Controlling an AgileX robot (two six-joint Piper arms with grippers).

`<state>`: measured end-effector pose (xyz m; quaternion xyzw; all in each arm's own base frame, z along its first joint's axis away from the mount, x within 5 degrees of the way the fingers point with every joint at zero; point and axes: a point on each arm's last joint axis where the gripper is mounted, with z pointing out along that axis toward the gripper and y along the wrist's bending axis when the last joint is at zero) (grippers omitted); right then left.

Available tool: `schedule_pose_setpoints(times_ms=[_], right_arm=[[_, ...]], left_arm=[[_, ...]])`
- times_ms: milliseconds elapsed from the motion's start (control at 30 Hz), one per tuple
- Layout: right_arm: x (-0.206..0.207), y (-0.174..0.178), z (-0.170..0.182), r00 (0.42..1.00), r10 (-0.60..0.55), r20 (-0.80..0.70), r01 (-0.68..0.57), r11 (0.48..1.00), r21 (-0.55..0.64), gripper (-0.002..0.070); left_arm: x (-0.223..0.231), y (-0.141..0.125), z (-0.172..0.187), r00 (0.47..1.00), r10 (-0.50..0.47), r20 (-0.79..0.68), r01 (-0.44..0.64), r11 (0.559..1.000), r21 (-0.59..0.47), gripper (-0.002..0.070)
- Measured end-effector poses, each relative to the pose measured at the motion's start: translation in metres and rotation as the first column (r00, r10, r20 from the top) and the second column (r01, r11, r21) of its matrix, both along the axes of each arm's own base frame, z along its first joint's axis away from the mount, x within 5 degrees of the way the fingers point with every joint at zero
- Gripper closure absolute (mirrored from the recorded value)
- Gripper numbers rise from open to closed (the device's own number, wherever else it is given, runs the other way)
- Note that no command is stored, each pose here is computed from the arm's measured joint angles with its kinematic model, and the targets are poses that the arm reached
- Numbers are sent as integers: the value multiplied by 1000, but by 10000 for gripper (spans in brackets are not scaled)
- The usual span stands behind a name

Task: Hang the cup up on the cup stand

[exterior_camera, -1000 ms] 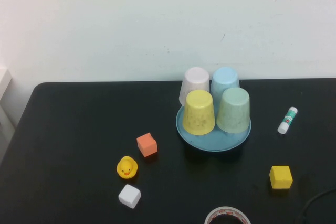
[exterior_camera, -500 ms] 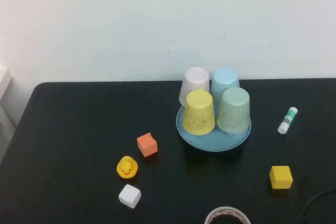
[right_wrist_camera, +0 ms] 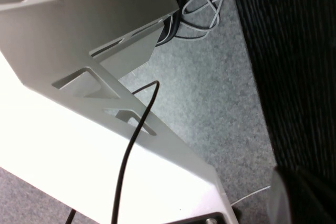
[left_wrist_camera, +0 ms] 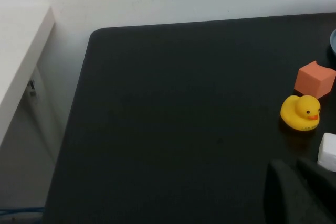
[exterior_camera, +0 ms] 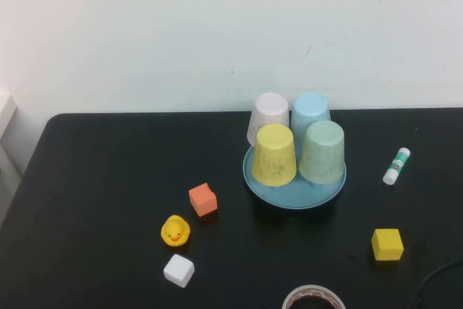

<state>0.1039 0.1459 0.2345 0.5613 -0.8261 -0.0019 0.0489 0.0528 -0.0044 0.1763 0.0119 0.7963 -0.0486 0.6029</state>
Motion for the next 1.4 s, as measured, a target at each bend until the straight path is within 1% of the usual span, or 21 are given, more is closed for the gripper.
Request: schedule_pose_setpoints(times_ms=[133,267,367,533,900,1133,1400], right_arm=[[0,0,0,1000,0,0,0,1000,0,678],[0,0,0,1000,0,0,0,1000,0,678],[0,0,0,1000,0,0,0,1000,0,678],[0,0,0,1000,0,0,0,1000,0,678],[0,0,0,1000,0,0,0,1000,0,678],[0,0,0,1000,0,0,0,1000,0,678],[0,0,0,1000,0,0,0,1000,0,678]], left_arm=[[0,0,0,1000,-4,2,4,1000,13,675],[0,0,0,1000,-25,9,24,996,86,675],[0,0,0,999,-33,10,32,993,113,675],[0,0,0,999,-34,10,33,994,107,675],[-1,-2,0,999,-39,1,39,998,42,675],[-1,-5,0,998,-65,1,65,998,20,675],[-1,-6,0,998,-68,1,68,998,10,675]])
